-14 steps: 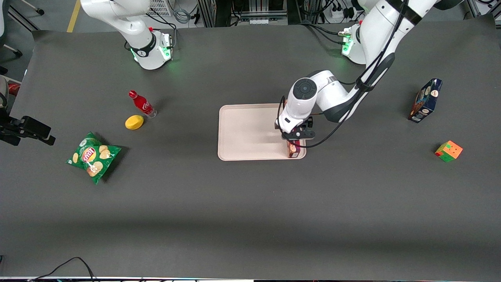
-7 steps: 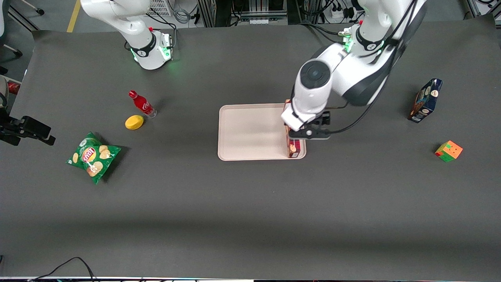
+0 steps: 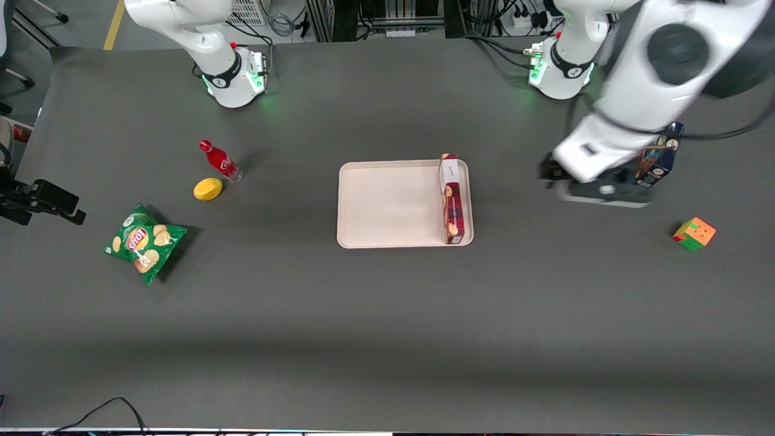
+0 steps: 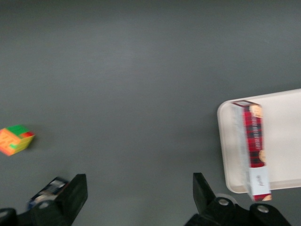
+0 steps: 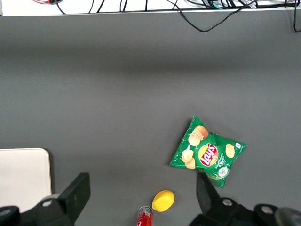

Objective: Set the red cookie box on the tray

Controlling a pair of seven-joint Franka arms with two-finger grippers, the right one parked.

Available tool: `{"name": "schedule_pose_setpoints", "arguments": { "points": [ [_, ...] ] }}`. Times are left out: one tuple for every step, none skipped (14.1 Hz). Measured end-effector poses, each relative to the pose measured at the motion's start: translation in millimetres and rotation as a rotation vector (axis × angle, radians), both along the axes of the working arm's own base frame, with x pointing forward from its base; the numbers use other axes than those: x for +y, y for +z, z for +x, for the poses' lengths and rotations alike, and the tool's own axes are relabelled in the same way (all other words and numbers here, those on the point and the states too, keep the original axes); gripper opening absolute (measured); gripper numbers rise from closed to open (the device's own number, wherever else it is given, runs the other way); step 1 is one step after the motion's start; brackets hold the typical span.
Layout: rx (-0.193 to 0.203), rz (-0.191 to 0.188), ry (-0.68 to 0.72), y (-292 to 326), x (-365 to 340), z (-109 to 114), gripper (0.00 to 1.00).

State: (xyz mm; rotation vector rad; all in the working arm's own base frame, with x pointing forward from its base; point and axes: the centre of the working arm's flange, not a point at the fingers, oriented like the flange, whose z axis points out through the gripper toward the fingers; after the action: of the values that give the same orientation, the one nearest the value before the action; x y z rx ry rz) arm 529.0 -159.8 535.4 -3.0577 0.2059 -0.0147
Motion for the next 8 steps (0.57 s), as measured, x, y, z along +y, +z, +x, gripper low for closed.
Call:
{"name": "schedule_pose_setpoints", "arguments": {
  "points": [
    [-0.007, -0.001, 0.038, 11, 25, 0, 1.0],
    [-0.012, -0.005, 0.08, 17, 45, 0, 1.0],
    [-0.015, -0.01, 0.13, 19, 61, 2, 1.0],
    [-0.012, -0.013, 0.172, 17, 72, 4, 1.0],
    [-0.006, -0.014, 0.196, 14, 77, 4, 1.0],
    [-0.003, -0.014, 0.211, 12, 81, 5, 1.0],
    [-0.002, -0.015, 0.22, 11, 86, 7, 1.0],
    [0.0, -0.016, 0.226, 10, 90, 7, 1.0]
  ]
}}
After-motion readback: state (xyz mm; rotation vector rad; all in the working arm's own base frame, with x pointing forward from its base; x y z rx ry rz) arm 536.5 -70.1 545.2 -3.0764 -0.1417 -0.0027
